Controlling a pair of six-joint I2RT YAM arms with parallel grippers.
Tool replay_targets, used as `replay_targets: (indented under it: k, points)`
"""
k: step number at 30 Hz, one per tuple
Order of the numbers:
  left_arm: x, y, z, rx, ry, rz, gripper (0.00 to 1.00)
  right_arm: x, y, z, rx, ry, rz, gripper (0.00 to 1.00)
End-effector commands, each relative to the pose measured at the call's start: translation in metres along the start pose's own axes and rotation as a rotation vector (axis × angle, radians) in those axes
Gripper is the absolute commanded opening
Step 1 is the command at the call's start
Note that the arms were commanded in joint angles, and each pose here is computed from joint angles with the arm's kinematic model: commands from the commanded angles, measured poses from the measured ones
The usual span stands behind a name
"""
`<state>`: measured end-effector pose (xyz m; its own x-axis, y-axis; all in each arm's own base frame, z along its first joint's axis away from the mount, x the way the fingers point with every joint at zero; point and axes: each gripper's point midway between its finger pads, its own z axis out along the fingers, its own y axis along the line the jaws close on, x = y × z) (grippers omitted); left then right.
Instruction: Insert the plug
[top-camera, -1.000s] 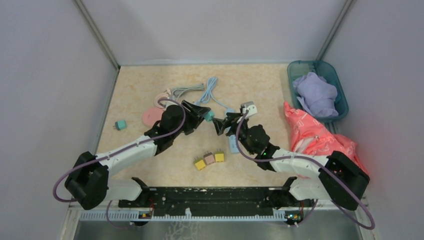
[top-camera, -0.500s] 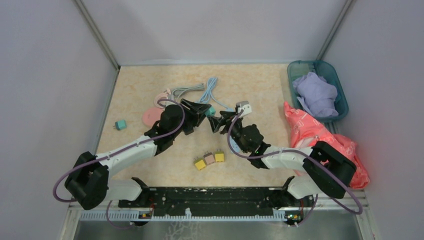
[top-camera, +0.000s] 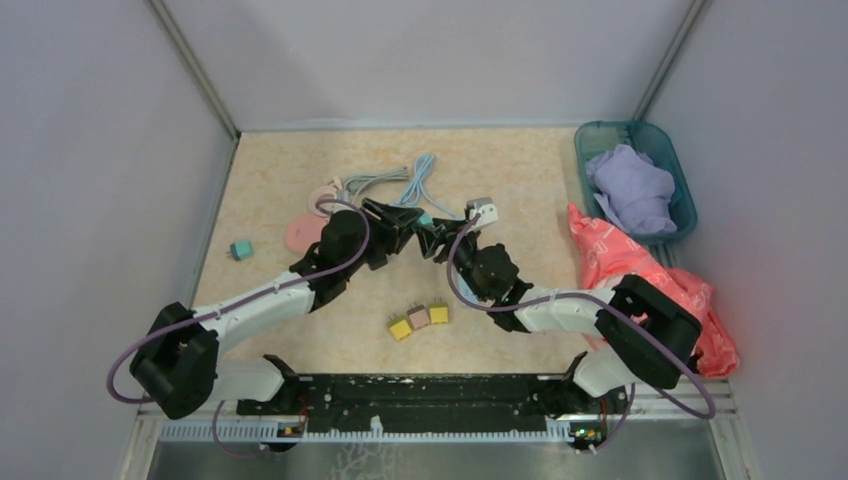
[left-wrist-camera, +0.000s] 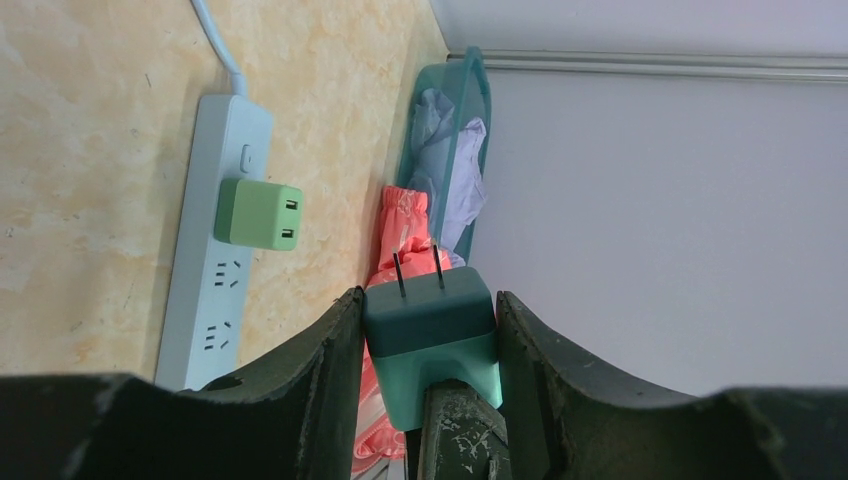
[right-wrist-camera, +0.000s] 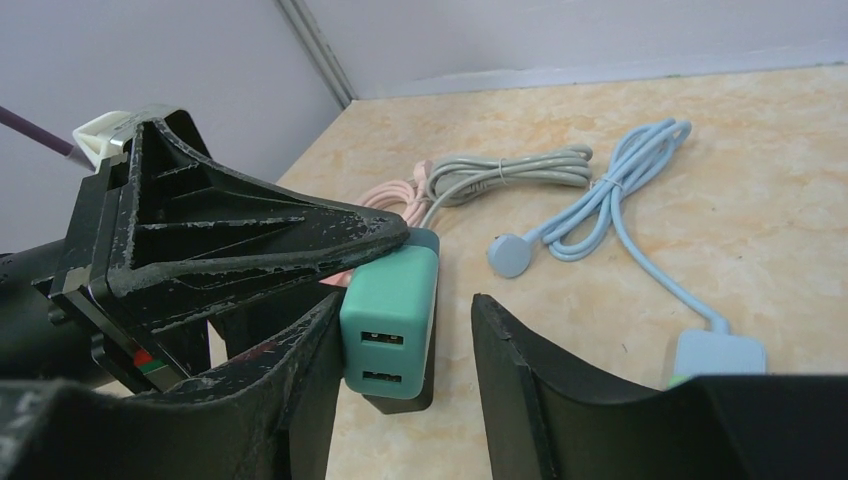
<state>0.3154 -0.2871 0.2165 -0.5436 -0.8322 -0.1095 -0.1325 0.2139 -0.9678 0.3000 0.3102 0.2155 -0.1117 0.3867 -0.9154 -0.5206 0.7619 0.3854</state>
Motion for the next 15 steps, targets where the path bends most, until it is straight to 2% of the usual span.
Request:
replay_targets:
  k: [1,5,10,13,15]
  points:
    - [0.0033,-0.0088,0.0,0.041,0.005,-0.032,0.2,-0.0226,0.0173,0.0089,-0.027,-0.074,0.048,0.48]
    - [0.0058,-0.0094,-0.0004,0.054,0.01,-0.044,0.2,-0.0185,0.0168,0.0099,-0.025,-0.063,0.048,0.43]
    - [0.0081,-0.0093,-0.0009,0.058,0.015,-0.05,0.22,-0.0161,0.0157,0.0092,-0.022,-0.056,0.046,0.31]
    - [0.0078,-0.0095,-0.0021,0.064,0.015,-0.032,0.33,-0.0201,0.0143,0.0057,-0.018,-0.06,0.038,0.21]
    - [0.0071,-0.0075,-0.0025,0.063,0.01,-0.008,0.4,-0.0227,0.013,0.0025,-0.013,-0.052,0.024,0.09]
